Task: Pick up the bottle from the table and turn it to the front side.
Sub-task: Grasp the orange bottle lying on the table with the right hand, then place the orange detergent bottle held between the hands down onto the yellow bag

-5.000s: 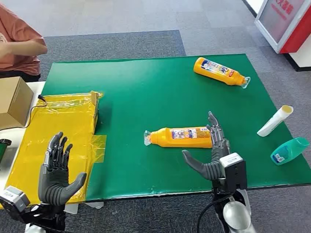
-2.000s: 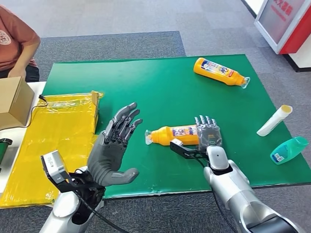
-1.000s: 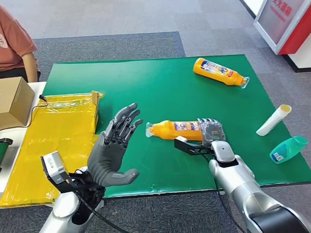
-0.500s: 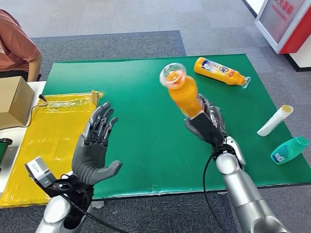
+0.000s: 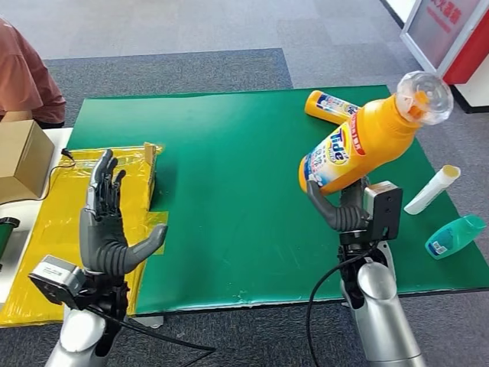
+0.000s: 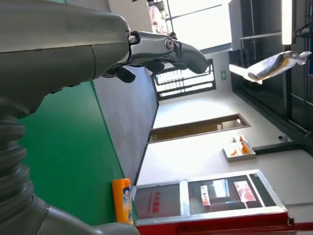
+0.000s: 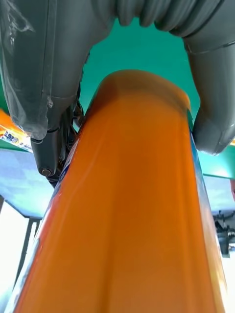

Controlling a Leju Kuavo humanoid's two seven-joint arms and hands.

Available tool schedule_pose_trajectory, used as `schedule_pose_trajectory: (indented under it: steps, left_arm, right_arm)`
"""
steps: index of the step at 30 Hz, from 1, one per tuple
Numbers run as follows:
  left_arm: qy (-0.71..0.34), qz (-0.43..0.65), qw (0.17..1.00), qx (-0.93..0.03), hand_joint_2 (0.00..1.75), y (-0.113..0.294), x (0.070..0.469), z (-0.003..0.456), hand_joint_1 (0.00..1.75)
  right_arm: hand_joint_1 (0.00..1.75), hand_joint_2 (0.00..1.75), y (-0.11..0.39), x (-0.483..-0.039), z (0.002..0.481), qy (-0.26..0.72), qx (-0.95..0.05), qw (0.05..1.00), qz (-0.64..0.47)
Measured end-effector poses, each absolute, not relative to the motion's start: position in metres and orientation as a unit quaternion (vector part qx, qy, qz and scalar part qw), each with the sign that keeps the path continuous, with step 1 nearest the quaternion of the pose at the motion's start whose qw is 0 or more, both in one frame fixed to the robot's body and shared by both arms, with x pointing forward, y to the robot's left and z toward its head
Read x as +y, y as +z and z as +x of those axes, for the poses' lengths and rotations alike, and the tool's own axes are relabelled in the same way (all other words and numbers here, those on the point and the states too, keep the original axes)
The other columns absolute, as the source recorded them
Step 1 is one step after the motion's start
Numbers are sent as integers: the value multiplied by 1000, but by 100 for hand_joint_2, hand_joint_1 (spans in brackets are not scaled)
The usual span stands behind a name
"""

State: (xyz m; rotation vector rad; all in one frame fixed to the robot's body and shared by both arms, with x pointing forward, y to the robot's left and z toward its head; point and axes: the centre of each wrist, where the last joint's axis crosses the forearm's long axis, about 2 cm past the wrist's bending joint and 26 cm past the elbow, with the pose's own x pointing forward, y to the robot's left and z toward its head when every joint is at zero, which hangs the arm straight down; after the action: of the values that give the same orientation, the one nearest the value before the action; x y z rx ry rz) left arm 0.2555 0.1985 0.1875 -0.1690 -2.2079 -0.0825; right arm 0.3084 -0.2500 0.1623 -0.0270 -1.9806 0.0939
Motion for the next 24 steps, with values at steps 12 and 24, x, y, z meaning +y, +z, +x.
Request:
schedule_pose_trajectory:
  steps: [12,24]
  left_arm:
    - [6,-178,468,-866,175,201,205,278,0]
    - [-36,-370,486,-791,175,211,174,296,0]
  right_arm:
    - [175,175,159,-197,290,82,-853,511,-69]
    - [175,175,162,-155,300,132,-868,464,-117]
